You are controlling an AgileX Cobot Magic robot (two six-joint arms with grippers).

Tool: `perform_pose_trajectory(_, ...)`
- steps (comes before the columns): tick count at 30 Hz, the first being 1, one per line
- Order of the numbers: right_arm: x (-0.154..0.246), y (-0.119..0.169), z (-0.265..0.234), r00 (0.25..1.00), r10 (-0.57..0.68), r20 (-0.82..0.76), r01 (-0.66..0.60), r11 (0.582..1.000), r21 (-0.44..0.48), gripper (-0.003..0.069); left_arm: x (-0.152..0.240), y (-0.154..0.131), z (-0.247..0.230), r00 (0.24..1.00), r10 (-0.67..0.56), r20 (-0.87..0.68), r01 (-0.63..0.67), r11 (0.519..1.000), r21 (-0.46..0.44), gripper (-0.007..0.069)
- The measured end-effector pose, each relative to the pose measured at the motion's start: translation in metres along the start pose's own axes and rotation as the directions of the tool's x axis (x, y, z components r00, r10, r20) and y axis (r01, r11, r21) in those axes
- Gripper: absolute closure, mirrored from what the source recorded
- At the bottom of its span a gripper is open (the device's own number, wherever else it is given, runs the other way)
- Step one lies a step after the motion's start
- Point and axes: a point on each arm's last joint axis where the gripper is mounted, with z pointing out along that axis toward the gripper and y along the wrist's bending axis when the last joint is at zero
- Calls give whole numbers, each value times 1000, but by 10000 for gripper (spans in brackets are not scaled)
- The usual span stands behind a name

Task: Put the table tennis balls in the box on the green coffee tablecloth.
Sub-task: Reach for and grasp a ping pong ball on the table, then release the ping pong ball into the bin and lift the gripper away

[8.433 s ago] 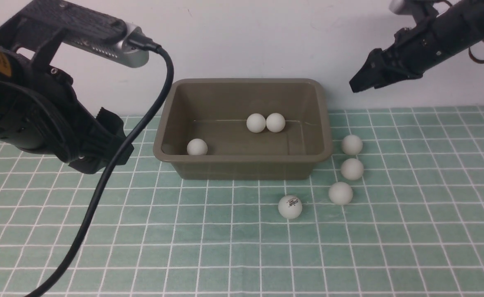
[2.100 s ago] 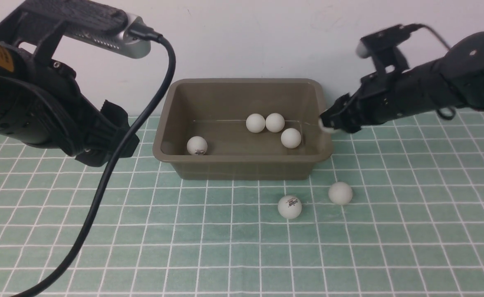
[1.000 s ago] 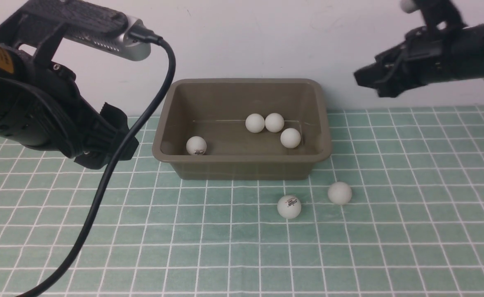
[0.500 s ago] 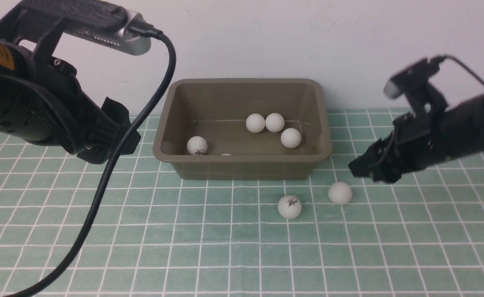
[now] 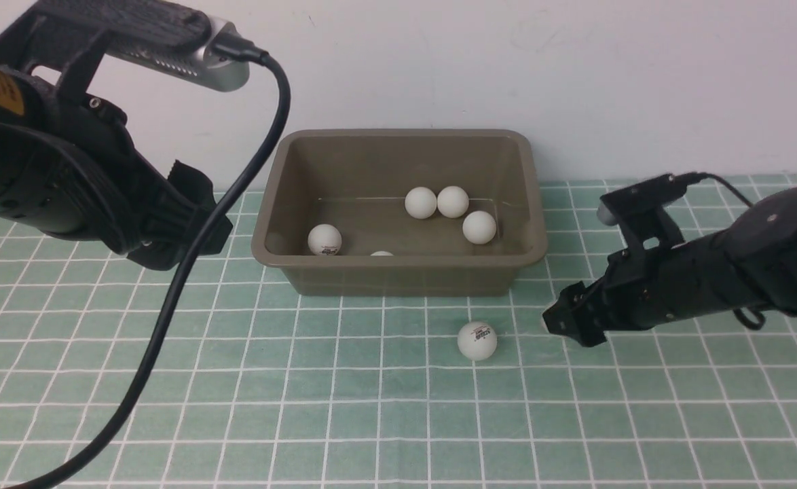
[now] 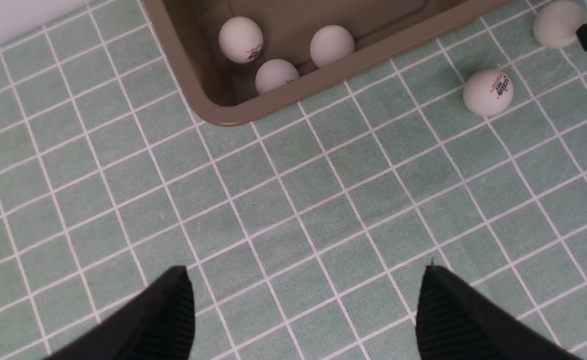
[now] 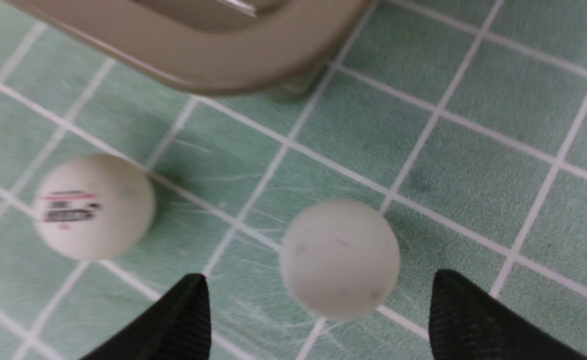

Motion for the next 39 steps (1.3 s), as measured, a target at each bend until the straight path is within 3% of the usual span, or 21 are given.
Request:
perform_pose_trajectory(9, 7, -9, 33, 999, 9, -41, -9, 1000, 10, 135, 0, -1, 0, 1000, -5, 1, 5, 1000, 9, 93)
perform_pose_trajectory(13, 7, -11, 37, 999, 34, -35, -33, 999, 22, 225, 0, -1, 0, 1000, -10, 1, 10, 1000, 16, 93)
perform_pose_trajectory(14, 7, -12, 37, 999, 35, -29, -34, 999, 31, 279, 0, -2, 0, 1000, -11, 1, 11, 1000, 17, 93)
perform_pose_trajectory(15, 4, -14, 35, 999, 32, -14, -32, 998, 53, 306, 0, -2, 0, 1000, -11, 1, 11, 1000, 18, 93)
perform_pose_trajectory(21, -16, -19, 4, 996, 11, 94, -22, 993, 114, 297, 0, -2, 0, 1000, -12, 1, 12, 1000, 19, 93)
perform_pose_trajectory(24, -45, -18, -28, 978, -55, 201, 29, 991, 129, 297, 0, -2, 1, 1000, -13, -2, 13, 1000, 21, 93)
perform_pose_trajectory(27, -71, -9, -46, 959, -105, 263, 94, 994, 55, 297, -1, -2, 7, 1000, -9, -18, 10, 1000, 21, 93)
perform_pose_trajectory(32, -116, 12, -45, 934, -96, 345, 169, 968, -188, 297, -2, -2, 17, 999, -14, -47, 16, 999, 32, 93)
perform_pose_trajectory(39, -129, 5, -7, 943, -87, 320, 176, 949, -261, 297, -3, -6, 19, 998, -27, -48, 31, 996, 78, 93)
